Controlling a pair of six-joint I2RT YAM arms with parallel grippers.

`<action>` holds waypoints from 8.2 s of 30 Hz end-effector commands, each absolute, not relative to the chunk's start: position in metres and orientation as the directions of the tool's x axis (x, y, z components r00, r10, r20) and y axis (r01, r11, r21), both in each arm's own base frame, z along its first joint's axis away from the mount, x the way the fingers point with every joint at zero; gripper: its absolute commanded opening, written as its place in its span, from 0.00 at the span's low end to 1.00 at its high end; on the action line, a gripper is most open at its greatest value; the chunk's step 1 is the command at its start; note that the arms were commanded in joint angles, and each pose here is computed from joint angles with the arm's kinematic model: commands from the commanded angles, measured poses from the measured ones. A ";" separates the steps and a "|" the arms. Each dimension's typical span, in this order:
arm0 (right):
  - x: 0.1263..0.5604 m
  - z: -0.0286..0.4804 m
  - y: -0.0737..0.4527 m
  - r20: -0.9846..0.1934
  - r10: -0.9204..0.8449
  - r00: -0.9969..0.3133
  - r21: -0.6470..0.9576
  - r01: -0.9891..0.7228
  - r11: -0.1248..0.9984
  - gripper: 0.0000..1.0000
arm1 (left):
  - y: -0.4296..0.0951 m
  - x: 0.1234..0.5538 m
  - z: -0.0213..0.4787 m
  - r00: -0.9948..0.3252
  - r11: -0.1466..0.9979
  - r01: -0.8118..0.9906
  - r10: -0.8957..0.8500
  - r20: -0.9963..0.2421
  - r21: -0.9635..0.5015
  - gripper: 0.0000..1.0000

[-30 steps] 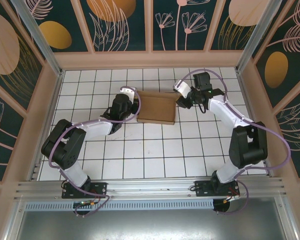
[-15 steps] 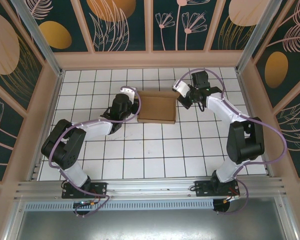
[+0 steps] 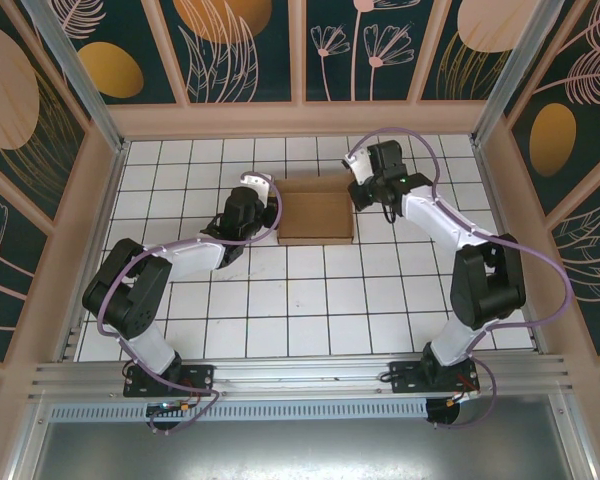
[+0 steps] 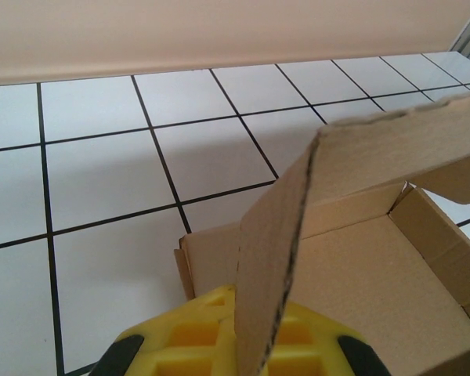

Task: Fold the paper box

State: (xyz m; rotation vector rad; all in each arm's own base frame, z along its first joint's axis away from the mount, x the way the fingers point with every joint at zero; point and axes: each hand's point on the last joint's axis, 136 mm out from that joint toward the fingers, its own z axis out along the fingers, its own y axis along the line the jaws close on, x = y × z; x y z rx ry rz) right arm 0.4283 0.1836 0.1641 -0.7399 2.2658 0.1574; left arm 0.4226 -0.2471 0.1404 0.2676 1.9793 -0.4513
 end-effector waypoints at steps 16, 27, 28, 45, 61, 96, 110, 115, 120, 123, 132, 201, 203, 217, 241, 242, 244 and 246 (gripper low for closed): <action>0.427 0.175 0.219 -0.709 0.040 -0.704 0.176 -0.122 0.977 0.00 | -0.262 0.422 0.146 -0.453 0.888 0.395 -0.036 -0.891 -0.237 0.00; 0.413 0.158 0.227 -0.724 0.169 -0.669 0.275 -0.055 0.960 0.00 | -0.264 0.422 0.133 -0.484 0.892 0.372 -0.051 -0.873 -0.258 0.00; 0.410 0.157 0.226 -0.723 0.179 -0.668 0.284 -0.051 0.957 0.00 | -0.264 0.422 0.132 -0.487 0.891 0.369 -0.056 -0.872 -0.263 0.00; 0.381 0.152 0.229 -0.817 0.157 -0.555 0.277 -0.139 0.951 0.00 | -0.255 0.405 0.111 -0.516 0.882 0.337 -0.120 -0.848 -0.330 0.00; 0.339 0.136 0.224 -0.920 0.178 -0.350 0.246 -0.160 0.956 0.00 | -0.240 0.369 0.076 -0.462 0.864 0.335 -0.197 -0.865 -0.375 0.00; 0.281 0.228 0.172 -0.924 0.321 -0.207 0.372 -0.292 0.881 0.90 | -0.234 0.375 0.063 -0.440 0.897 0.270 -0.210 -0.873 -0.351 0.00; 0.342 0.187 0.200 -0.815 0.346 -0.464 0.456 -0.146 0.878 0.90 | -0.226 0.356 0.070 -0.469 0.873 0.260 -0.260 -0.844 -0.414 0.30; 0.351 0.165 0.203 -0.777 0.351 -0.523 0.463 -0.096 0.881 0.90 | -0.213 0.339 0.081 -0.458 0.860 0.255 -0.295 -0.838 -0.442 0.54; 0.356 0.143 0.201 -0.760 0.333 -0.558 0.436 -0.057 0.898 0.90 | -0.190 0.310 0.091 -0.435 0.852 0.259 -0.317 -0.843 -0.455 0.72; 0.356 0.123 0.196 -0.752 0.314 -0.579 0.407 -0.033 0.913 0.90 | -0.184 0.296 0.104 -0.427 0.851 0.291 -0.294 -0.855 -0.438 0.81; 0.351 0.081 0.193 -0.755 0.235 -0.612 0.341 -0.061 0.938 0.90 | -0.180 0.290 0.161 -0.352 0.854 0.354 -0.255 -0.901 -0.380 0.99; 0.345 0.096 0.198 -0.478 0.512 -0.713 0.791 -0.098 0.604 0.90 | -0.204 0.380 0.041 -0.843 0.534 0.187 -0.344 -0.414 -0.825 0.28; 0.345 0.093 0.200 -0.461 0.514 -0.724 0.798 -0.085 0.597 0.90 | -0.203 0.380 0.040 -0.844 0.523 0.181 -0.353 -0.405 -0.833 0.27; 0.352 0.083 0.214 -0.353 0.531 -0.770 0.861 -0.046 0.506 0.90 | -0.175 0.384 0.019 -0.836 0.510 0.048 -0.450 -0.313 -0.859 0.28; 0.403 0.066 0.236 -0.328 0.449 -0.831 0.843 -0.042 0.537 0.81 | -0.205 0.355 0.042 -0.890 0.513 0.214 -0.248 -0.382 -0.831 0.58; 0.408 0.067 0.236 -0.330 0.449 -0.830 0.843 -0.046 0.536 0.81 | -0.213 0.350 0.043 -0.897 0.494 0.218 -0.238 -0.372 -0.842 0.58; 0.417 0.067 0.234 -0.337 0.443 -0.830 0.838 -0.051 0.543 0.81 | -0.226 0.339 0.046 -0.906 0.462 0.223 -0.227 -0.357 -0.859 0.58; 0.427 0.066 0.231 -0.349 0.434 -0.831 0.827 -0.055 0.559 0.83 | -0.232 0.331 0.051 -0.906 0.444 0.224 -0.233 -0.353 -0.867 0.58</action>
